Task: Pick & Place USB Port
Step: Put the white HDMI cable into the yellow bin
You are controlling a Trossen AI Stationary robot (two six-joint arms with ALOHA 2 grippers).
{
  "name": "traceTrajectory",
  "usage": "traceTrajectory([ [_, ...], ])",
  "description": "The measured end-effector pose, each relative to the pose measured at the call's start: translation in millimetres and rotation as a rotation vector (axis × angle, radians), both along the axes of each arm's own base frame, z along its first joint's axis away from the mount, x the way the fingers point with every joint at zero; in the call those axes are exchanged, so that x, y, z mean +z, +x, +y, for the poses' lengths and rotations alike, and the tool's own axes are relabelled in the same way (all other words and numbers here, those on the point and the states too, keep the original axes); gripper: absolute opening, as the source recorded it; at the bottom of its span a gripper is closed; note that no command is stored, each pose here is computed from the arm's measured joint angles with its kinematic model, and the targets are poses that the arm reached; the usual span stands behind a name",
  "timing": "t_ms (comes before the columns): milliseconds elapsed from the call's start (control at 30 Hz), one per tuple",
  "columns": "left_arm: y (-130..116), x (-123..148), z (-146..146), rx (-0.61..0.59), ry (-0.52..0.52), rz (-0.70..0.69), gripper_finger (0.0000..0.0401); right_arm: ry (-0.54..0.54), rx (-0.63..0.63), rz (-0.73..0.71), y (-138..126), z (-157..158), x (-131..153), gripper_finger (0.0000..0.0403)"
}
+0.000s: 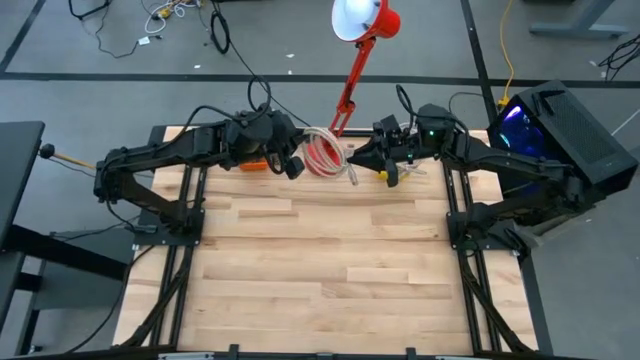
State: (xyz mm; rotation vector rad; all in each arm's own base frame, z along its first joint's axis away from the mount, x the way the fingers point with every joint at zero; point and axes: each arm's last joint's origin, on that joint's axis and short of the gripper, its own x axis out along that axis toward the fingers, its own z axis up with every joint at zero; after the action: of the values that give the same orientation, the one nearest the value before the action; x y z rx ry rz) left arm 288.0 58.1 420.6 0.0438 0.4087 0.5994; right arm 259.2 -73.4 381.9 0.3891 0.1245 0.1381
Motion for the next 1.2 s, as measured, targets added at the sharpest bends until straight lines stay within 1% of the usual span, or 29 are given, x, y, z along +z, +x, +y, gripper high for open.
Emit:
traceTrajectory([
  [333, -1, 1, 5, 0.016, 0.003, -0.006, 0.0037, -0.010, 0.012, 0.008, -1, -1, -1, 0.0055],
  [500, 0, 3, 6, 0.018, -0.012, -0.044, 0.0037, -0.009, 0.010, -0.022, -2, -4, 3, 0.0055],
  [767, 13, -5, 7, -0.009, -0.033, -0.040, 0.0037, -0.026, 0.028, -0.023, -6, -14, 2, 0.0055],
  [867, 16, -7, 8, -0.013, -0.033, -0.039, 0.0037, 0.002, 0.039, -0.006, -9, -19, 1, 0.0055],
  [1067, 13, -6, 10, -0.014, -0.009, -0.024, 0.0037, 0.019, 0.040, 0.047, -13, -26, -5, 0.0057],
  [1200, 5, -1, 13, 0.004, 0.000, -0.024, 0.0037, 0.037, 0.055, 0.051, -15, -30, -5, 0.0077],
])
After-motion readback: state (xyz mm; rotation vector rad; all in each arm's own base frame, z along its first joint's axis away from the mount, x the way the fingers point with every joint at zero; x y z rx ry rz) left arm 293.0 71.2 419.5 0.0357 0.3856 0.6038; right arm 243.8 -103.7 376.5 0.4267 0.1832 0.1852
